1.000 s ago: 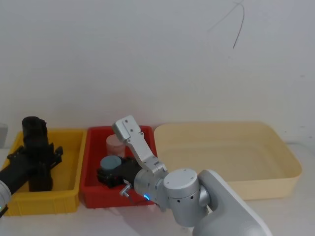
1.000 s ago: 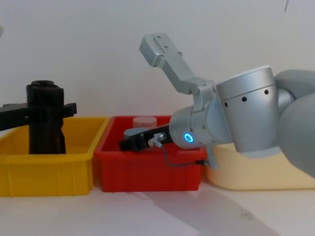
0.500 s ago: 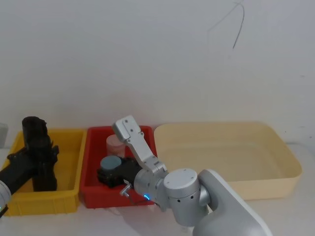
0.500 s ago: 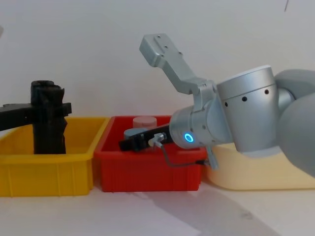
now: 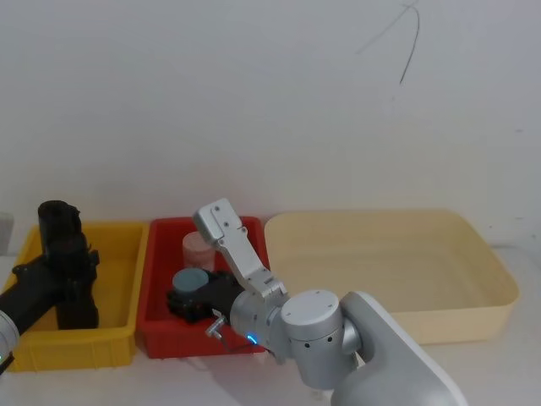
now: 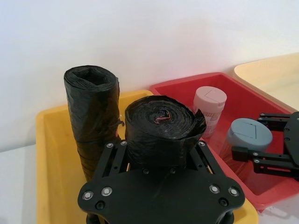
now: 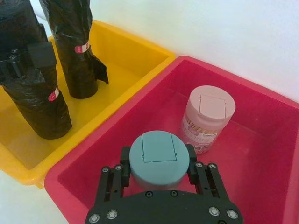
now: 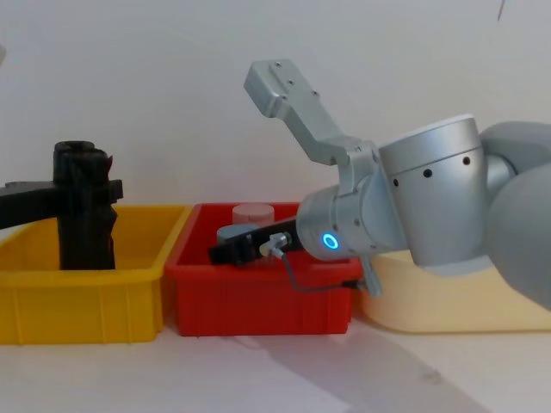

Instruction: Pick up the garbage bag with the one hand and transfer it to the other hand.

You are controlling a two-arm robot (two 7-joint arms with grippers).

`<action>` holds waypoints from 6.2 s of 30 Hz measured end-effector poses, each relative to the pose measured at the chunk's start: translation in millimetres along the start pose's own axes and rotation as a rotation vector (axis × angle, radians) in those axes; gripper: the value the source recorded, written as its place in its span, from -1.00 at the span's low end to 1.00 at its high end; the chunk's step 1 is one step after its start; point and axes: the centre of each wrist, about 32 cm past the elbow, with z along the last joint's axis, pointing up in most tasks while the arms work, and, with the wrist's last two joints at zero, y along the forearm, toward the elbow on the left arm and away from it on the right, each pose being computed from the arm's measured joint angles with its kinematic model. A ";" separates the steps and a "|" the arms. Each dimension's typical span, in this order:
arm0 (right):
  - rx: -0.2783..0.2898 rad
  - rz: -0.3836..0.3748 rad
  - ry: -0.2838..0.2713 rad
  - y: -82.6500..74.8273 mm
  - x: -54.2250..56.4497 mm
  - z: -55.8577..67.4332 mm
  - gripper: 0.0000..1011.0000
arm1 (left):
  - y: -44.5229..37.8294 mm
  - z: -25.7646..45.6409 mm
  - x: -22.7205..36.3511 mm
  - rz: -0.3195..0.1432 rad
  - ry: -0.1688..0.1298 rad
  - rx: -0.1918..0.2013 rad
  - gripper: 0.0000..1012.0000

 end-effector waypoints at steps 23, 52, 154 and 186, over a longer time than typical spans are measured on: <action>0.062 0.004 0.014 -8.1 2.3 6.1 0.32 | -1.3 14.3 -3.1 0.002 -0.022 -0.034 -0.12; 0.378 -0.187 0.061 -70.1 39.2 49.2 0.32 | -63.4 121.5 -14.6 -0.245 -0.119 -0.225 -0.12; 0.388 -0.193 0.052 -151.0 104.5 9.4 0.98 | -199.7 139.0 -25.1 -0.696 -0.049 -0.239 -0.12; 0.473 -0.125 0.002 -89.1 75.0 40.6 0.98 | -199.7 139.0 -25.2 -0.696 -0.049 -0.239 -0.12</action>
